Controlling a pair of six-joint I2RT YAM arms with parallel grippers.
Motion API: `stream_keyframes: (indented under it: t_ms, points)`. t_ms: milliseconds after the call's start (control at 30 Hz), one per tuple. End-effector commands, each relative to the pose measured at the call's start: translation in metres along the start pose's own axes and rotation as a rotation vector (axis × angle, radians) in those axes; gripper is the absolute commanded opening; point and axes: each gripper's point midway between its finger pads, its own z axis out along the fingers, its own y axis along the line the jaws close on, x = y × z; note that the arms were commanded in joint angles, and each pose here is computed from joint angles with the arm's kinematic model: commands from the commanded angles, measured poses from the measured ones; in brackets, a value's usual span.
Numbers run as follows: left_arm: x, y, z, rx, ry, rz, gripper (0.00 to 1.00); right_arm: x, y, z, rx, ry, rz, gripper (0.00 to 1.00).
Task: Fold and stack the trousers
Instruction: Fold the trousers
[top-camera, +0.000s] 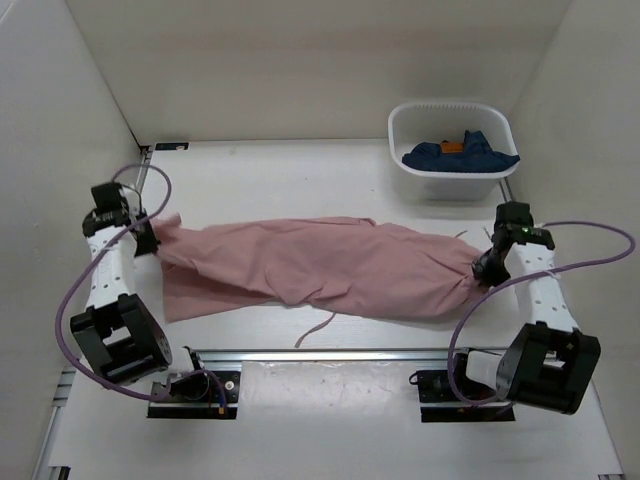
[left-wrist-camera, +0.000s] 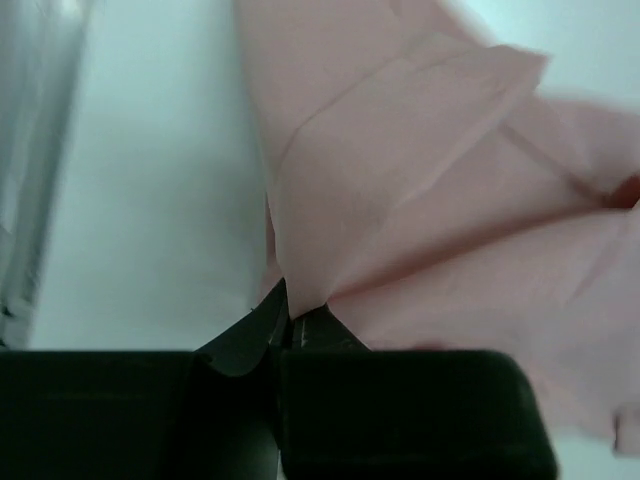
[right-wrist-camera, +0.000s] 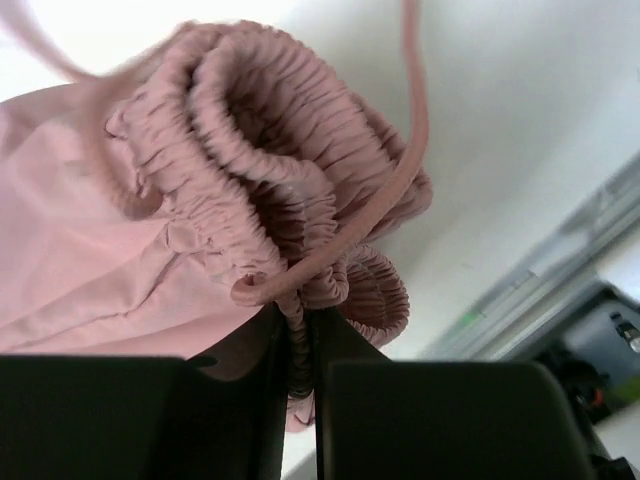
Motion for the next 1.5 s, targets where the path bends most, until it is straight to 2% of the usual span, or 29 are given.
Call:
stream_keyframes:
  t_ms: [0,33,67,100,133,167,233,333,400,533,567,667,733,767,867,900,967,1000,1067,1133,1233,1267,1333,1367,1433,1467]
  points:
    - [0.056,0.002,-0.005,-0.003,0.095,-0.004,0.14,0.014,-0.022,0.023,0.075,0.051,0.001,0.08]
    - [0.069,0.002,-0.003,-0.003,0.122,-0.006,0.14,0.018,-0.024,0.029,0.086,0.064,-0.017,0.29]
    - [0.098,0.002,0.002,-0.003,0.192,-0.009,0.14,0.021,-0.027,0.034,0.093,0.081,-0.019,0.43]
    - [0.107,0.004,0.002,-0.012,0.203,-0.008,0.18,0.026,-0.031,0.040,0.118,0.111,-0.039,0.54]
    - [0.116,0.004,0.002,-0.012,0.218,-0.009,0.20,0.028,-0.032,0.042,0.126,0.121,-0.052,0.69]
    - [0.132,0.006,0.005,-0.024,0.256,-0.009,0.22,0.030,-0.035,0.041,0.136,0.132,-0.055,0.73]
    - [0.137,0.008,0.003,-0.035,0.249,-0.007,0.26,0.034,-0.039,0.038,0.148,0.147,-0.059,0.82]
    - [0.139,0.012,0.002,-0.061,0.249,-0.004,0.27,0.034,-0.054,0.027,0.206,0.117,-0.027,0.89]
    - [0.136,0.020,0.001,-0.099,0.231,-0.008,0.30,0.035,-0.059,0.017,0.208,0.099,0.003,0.89]
    - [0.130,0.038,-0.001,-0.173,0.212,-0.033,0.52,0.072,-0.054,0.023,0.134,0.193,0.127,0.89]
    - [0.127,0.042,0.000,-0.182,0.201,-0.049,0.67,0.084,-0.056,0.030,0.127,0.220,0.138,0.89]
    - [0.118,0.054,0.000,-0.201,0.163,-0.098,0.87,0.087,-0.045,0.047,0.093,0.229,0.181,0.82]
    - [0.103,0.054,-0.001,-0.167,0.137,-0.129,0.96,0.087,-0.044,0.060,0.107,0.228,0.178,0.75]
    - [0.102,0.059,0.001,-0.163,0.143,-0.155,0.98,0.087,-0.043,0.063,0.115,0.234,0.186,0.65]
    - [0.084,0.064,0.007,-0.125,0.114,-0.197,1.00,0.088,-0.048,0.072,0.165,0.250,0.164,0.43]
    - [0.082,0.067,0.008,-0.114,0.115,-0.217,1.00,0.084,-0.048,0.073,0.175,0.238,0.153,0.30]
    - [0.065,0.059,0.014,-0.033,0.098,-0.231,1.00,0.084,-0.055,0.072,0.215,0.244,0.132,0.18]
    - [0.062,0.055,0.014,-0.007,0.099,-0.233,1.00,0.080,-0.052,0.070,0.203,0.236,0.123,0.08]
    - [0.049,0.045,0.014,0.063,0.085,-0.235,1.00,0.072,-0.050,0.064,0.200,0.223,0.110,0.01]
    - [0.051,0.043,0.017,0.078,0.097,-0.239,1.00,0.059,-0.046,0.057,0.187,0.179,0.105,0.00]
    - [0.082,0.039,0.032,0.090,0.207,-0.263,1.00,0.052,-0.043,0.047,0.169,0.163,0.101,0.00]
    - [0.090,0.036,0.035,0.103,0.231,-0.270,0.97,0.056,-0.047,0.045,0.184,0.177,0.096,0.00]
    - [0.106,0.031,0.040,0.122,0.281,-0.284,0.84,0.050,-0.045,0.039,0.180,0.162,0.089,0.00]
    - [0.116,0.025,0.042,0.150,0.310,-0.296,0.70,0.047,-0.044,0.036,0.179,0.161,0.089,0.00]
    - [0.130,0.019,0.050,0.172,0.372,-0.303,0.50,0.043,-0.040,0.031,0.158,0.157,0.082,0.00]
    - [0.134,0.019,0.053,0.174,0.390,-0.307,0.34,0.039,-0.034,0.025,0.137,0.155,0.086,0.00]
